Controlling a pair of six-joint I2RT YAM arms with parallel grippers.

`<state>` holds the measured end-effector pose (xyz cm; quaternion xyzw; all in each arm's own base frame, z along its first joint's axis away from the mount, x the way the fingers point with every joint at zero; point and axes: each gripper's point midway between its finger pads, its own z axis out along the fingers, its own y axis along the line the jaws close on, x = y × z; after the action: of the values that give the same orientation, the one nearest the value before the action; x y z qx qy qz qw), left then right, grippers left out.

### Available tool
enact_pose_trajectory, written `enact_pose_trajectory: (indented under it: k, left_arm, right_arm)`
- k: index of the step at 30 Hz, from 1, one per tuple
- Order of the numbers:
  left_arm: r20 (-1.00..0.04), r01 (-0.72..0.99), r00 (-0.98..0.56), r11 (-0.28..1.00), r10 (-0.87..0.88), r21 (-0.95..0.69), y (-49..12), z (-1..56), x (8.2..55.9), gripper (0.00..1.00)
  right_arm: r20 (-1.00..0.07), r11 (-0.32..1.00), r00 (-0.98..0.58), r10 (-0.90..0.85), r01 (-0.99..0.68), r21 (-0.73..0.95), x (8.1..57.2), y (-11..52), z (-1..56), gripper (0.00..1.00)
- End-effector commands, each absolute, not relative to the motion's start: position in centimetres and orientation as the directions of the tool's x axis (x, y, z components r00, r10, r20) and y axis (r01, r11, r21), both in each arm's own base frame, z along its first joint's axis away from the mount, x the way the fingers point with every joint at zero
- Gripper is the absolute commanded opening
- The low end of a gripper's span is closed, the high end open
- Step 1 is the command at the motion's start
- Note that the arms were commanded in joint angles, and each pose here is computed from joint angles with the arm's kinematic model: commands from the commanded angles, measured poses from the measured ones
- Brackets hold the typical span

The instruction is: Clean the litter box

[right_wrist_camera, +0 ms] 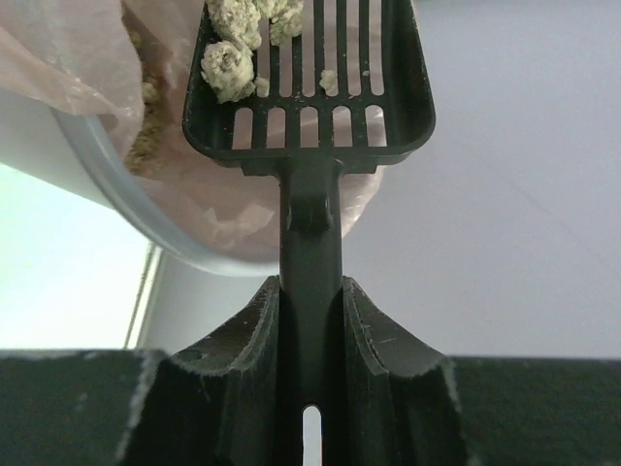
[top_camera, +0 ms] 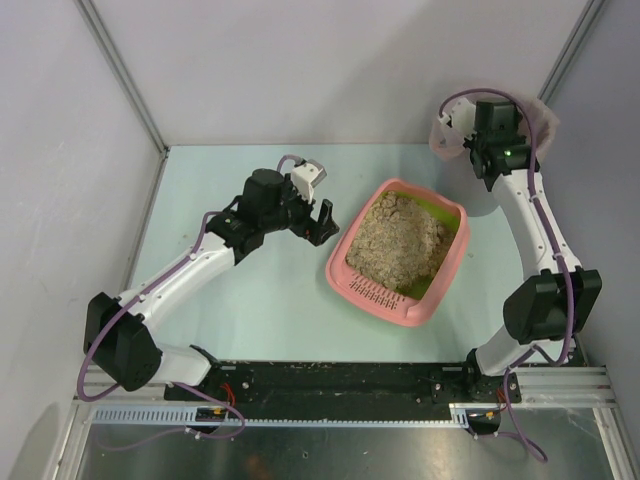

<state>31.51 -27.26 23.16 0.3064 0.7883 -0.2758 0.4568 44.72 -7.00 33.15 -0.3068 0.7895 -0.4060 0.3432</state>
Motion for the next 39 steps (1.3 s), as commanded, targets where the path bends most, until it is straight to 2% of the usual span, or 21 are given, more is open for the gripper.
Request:
enact_pose_trajectory:
  k: [1,6,14,20,27,36,39]
  left_arm:
    - [-0.919,0.749,-0.349,0.645,0.185,-0.154,-27.4,25.8,31.2,0.92]
    - [-0.92,0.748,-0.347,0.646,0.182,-0.154,-27.4,26.0,31.2,0.93]
    - [-0.922,0.749,-0.344,0.644,0.18,-0.154,-27.4,26.1,31.1,0.93]
    - [-0.921,0.75,-0.345,0.643,0.181,-0.155,-27.4,26.1,31.1,0.93]
    - [-0.923,0.753,-0.343,0.639,0.176,-0.158,-27.4,26.4,31.0,0.93]
    - [-0.92,0.753,-0.349,0.637,0.176,-0.163,-27.5,26.2,31.0,0.92]
    - [-0.92,0.752,-0.35,0.639,0.177,-0.163,-27.5,26.1,31.0,0.93]
  right_arm:
    - [-0.24,0.33,-0.519,-0.82,-0.086,-0.94,44.8,-8.3,38.9,0.0]
    - [-0.218,0.274,-0.438,-0.872,-0.067,-0.959,45.8,-7.5,40.0,0.0]
    - [-0.089,0.143,-0.416,-0.905,-0.099,-0.985,47.3,-7.9,39.6,0.0]
    - [-0.046,0.089,-0.356,-0.933,-0.104,-0.991,48.1,-7.1,39.6,0.0]
    - [-0.005,0.057,-0.334,-0.942,-0.147,-0.988,48.1,-6.9,38.2,0.0]
    - [-0.002,0.052,-0.323,-0.946,-0.147,-0.988,48.0,-6.9,37.8,0.0]
    - [0.044,0.002,-0.3,-0.953,-0.152,-0.988,47.9,-6.5,37.8,0.0]
